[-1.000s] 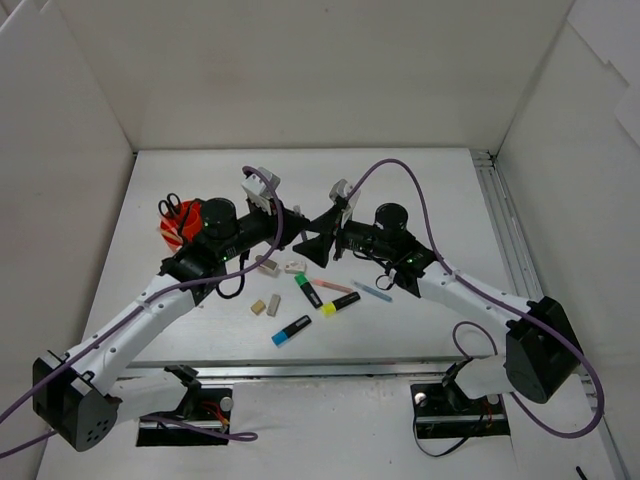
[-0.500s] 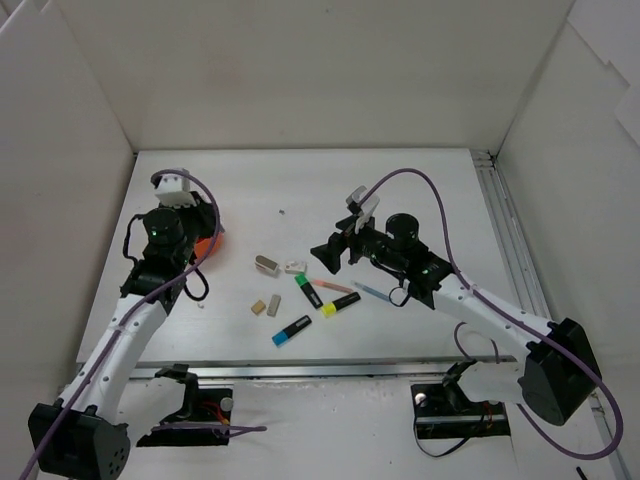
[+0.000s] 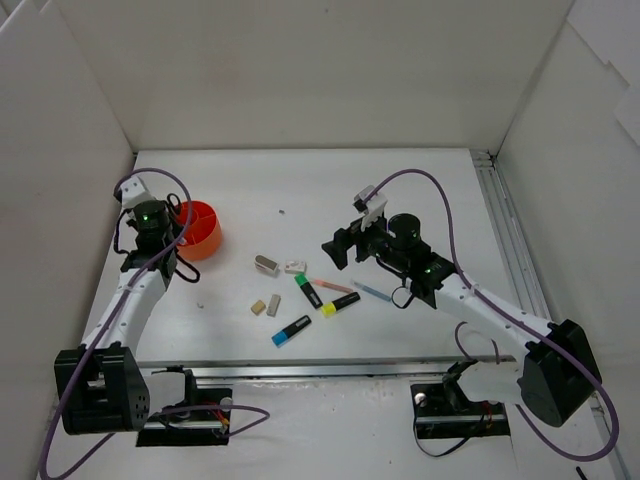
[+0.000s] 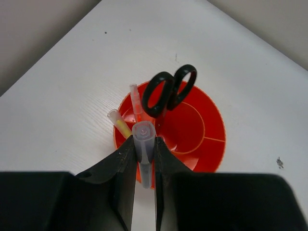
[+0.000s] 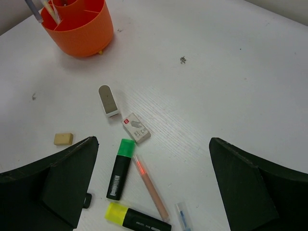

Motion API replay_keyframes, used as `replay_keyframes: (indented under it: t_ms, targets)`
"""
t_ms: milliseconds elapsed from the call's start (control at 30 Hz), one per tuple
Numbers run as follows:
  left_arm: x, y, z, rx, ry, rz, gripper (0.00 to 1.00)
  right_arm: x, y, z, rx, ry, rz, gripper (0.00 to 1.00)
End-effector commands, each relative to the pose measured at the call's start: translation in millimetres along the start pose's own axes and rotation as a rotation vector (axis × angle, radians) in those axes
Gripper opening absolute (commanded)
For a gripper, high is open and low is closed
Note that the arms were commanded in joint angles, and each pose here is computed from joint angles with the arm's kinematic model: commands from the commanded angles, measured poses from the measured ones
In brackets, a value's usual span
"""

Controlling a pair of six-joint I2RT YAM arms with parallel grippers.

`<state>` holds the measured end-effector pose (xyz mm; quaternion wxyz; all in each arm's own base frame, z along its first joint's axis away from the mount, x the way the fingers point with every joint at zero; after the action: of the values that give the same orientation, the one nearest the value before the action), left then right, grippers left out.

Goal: Sort the stationery into containers
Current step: Place the pen in the storage box.

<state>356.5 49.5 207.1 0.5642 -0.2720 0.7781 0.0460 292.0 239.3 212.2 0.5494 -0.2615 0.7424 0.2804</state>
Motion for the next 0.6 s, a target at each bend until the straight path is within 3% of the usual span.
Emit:
replay_keyframes:
  t_ms: [0, 200, 467, 567]
  targets:
    - [-40.6, -0.3, 8.8, -0.021, -0.157, -0.109, 0.0, -22.3, -8.3, -5.0, 0.044, -0.089, -0.04, 0.98]
    - [-37.7, -0.4, 24.3, -0.04, -0.182, -0.121, 0.0, -16.1, -13.6, -4.4, 0.062, -0.073, -0.066, 0.98]
    - [-14.3, -0.6, 34.1, -0.047, -0.096, -0.138, 0.0, -3.7, -25.4, -3.8, 0.116, -0.039, -0.056, 0.98]
    - [-2.8, 1.3, 30.5, -0.06, -0.034, -0.154, 0.08, 5.3, -24.9, -3.7, 0.096, 0.004, -0.077, 0.98]
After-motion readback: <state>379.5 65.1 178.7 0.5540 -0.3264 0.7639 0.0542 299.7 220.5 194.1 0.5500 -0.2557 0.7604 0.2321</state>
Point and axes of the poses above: each gripper's point midway between its finger pads, its own z axis out along the fingers, its own y axis along the line the jaws close on, x = y × z, the point moved 3 cm from there along -z, back along the fingers, and after that the axes turned 1 degree about z, right-handed, at the moved point
